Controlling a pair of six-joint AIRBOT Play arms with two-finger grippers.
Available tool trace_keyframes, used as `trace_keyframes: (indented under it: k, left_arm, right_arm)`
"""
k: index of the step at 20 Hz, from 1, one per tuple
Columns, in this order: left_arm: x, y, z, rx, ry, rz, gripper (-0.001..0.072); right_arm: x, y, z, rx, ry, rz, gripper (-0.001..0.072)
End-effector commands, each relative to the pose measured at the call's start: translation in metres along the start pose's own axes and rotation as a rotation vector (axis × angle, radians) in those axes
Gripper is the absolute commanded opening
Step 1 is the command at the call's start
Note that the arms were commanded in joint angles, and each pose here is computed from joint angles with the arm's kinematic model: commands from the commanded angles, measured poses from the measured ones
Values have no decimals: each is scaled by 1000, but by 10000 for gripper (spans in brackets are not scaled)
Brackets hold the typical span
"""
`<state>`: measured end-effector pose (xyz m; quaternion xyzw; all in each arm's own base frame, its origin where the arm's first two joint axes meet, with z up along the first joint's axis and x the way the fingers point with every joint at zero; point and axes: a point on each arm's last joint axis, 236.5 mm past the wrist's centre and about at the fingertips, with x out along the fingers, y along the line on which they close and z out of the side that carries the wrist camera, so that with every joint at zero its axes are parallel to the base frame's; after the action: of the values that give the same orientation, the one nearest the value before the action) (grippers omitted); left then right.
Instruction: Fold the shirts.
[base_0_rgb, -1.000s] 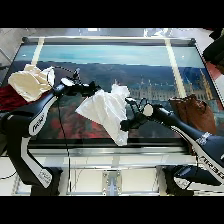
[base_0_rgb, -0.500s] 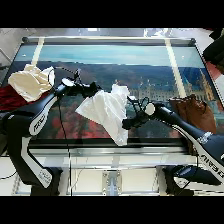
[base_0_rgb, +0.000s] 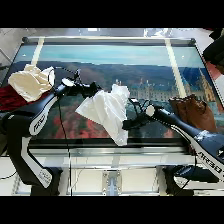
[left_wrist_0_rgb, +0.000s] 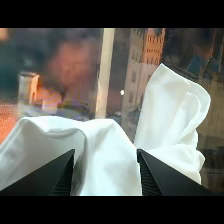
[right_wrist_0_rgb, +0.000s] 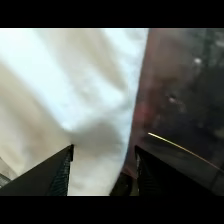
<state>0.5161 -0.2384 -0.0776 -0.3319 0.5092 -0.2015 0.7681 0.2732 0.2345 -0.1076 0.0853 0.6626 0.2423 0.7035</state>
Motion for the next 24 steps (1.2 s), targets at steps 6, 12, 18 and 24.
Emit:
trace_keyframes:
  k: [6, 12, 18, 24]
  left_arm:
    - [-42, -29, 19, 45, -32, -65, 12]
    - [-254, -100, 32, 395, -160, -57, 12]
    - [-442, -201, -66, 776, -478, 48, 12]
    - [-519, -218, -99, 773, -759, 155, 10]
  right_arm:
    - [-28, 43, 2, -89, -24, 142, 10]
    - [-226, 79, -4, -265, -326, -12, 9]
    - [-467, 173, -73, -401, -973, 154, 8]
    - [-474, 141, -39, -355, -999, -25, 6]
